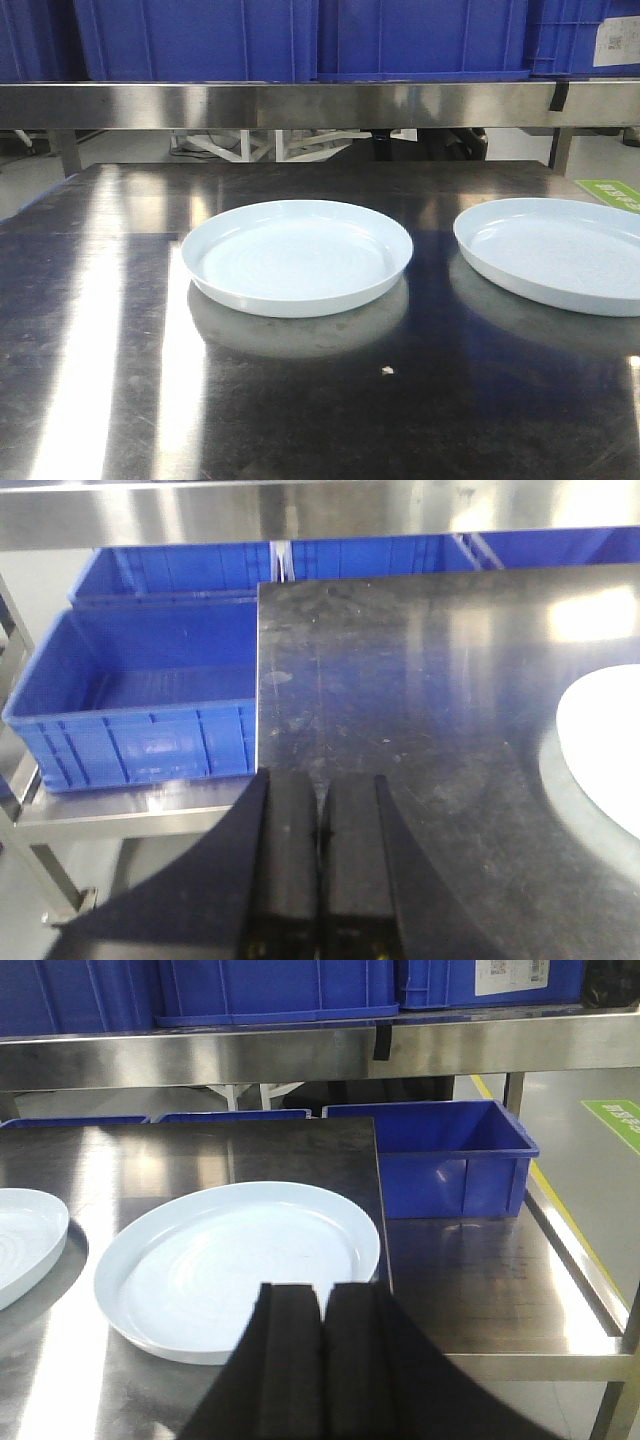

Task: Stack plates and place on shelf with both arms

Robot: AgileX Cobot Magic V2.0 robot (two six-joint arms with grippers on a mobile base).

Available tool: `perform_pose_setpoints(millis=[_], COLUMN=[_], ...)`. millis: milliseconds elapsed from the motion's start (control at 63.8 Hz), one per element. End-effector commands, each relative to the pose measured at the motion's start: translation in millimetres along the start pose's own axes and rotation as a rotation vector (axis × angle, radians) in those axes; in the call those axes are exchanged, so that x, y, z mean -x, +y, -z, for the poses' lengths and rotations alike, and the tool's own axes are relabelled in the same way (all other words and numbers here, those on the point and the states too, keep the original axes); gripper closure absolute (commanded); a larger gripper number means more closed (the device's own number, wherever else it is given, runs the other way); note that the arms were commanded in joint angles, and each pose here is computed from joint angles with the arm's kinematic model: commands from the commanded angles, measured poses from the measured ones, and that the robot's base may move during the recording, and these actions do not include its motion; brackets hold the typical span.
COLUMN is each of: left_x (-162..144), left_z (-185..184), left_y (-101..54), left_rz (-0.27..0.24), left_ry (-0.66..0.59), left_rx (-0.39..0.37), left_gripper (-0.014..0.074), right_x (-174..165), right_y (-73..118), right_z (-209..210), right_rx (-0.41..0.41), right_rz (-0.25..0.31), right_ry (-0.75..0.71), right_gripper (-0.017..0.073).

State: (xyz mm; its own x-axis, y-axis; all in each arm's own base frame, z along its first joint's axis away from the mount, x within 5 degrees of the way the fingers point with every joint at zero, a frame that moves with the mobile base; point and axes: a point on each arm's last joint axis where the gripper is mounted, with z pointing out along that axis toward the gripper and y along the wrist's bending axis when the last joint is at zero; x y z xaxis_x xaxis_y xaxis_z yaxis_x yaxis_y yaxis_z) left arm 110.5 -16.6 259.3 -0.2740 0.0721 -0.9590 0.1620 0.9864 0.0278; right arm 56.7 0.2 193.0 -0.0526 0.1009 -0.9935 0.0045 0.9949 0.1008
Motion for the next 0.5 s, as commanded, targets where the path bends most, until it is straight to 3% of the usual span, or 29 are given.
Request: perform_pose_setpoints(millis=[0, 204, 486], left_x=[12.1, 14.6, 16.8], left_z=[11.4, 37.2, 39.5], left_y=[1.5, 1.0, 1.3], left_rz=[0.004, -0.001, -0.001], left_ry=[-0.149, -0.291, -0.322], left_rx=[0.02, 0.025, 0.029], left_gripper=[0.0513, 0.0513, 0.0513], right_x=[8.2, 8.2, 8.2], right_y=[0.2, 0.2, 0.2], right_z=[1.8, 1.8, 1.8], right_rx=[0.0, 0.0, 0.0], right_rz=[0.022, 0.022, 0.022], right_ry=[-0.101, -0.101, -0.101], right_gripper=[0.051, 0.051, 0.051])
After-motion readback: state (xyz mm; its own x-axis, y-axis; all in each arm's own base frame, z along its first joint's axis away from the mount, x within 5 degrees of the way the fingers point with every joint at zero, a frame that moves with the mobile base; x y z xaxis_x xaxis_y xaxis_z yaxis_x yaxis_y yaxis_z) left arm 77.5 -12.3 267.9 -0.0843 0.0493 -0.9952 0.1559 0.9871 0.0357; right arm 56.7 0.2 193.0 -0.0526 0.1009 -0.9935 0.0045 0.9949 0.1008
